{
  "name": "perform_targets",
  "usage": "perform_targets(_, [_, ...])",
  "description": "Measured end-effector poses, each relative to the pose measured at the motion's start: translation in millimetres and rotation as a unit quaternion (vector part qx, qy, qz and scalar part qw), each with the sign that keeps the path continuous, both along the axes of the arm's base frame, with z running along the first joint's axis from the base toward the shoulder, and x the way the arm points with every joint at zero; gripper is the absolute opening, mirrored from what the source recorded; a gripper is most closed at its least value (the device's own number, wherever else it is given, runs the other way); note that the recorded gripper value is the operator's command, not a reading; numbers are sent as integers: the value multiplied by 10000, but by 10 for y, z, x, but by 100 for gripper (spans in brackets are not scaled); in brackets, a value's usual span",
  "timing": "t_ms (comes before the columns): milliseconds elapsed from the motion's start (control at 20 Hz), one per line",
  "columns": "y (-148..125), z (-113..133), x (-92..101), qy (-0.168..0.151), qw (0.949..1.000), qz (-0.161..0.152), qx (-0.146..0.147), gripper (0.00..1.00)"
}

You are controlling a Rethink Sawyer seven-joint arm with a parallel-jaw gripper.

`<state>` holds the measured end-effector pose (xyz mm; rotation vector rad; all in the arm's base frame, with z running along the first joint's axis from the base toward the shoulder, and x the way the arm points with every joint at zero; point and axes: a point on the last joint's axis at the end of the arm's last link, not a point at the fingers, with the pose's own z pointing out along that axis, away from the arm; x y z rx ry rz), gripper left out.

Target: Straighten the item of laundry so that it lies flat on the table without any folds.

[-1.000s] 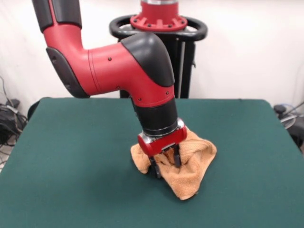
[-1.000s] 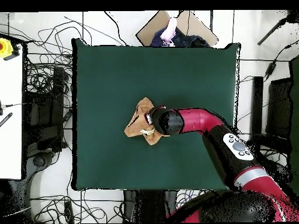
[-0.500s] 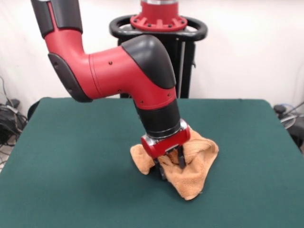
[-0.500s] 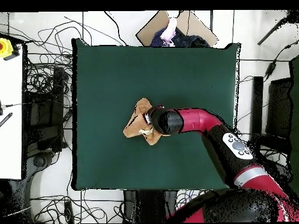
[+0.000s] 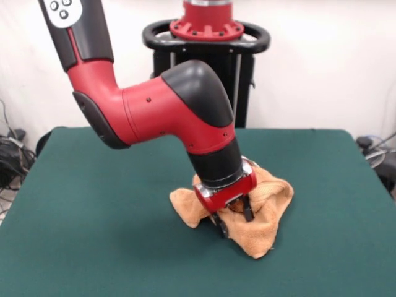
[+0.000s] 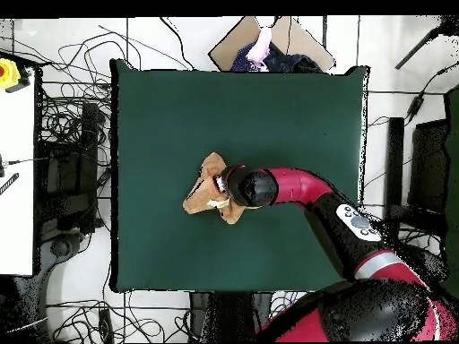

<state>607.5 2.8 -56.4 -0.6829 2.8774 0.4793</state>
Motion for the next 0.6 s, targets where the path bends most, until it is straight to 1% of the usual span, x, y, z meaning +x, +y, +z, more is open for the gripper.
perform_targets(600, [-11,1,36,-15,10000,-42,22,100])
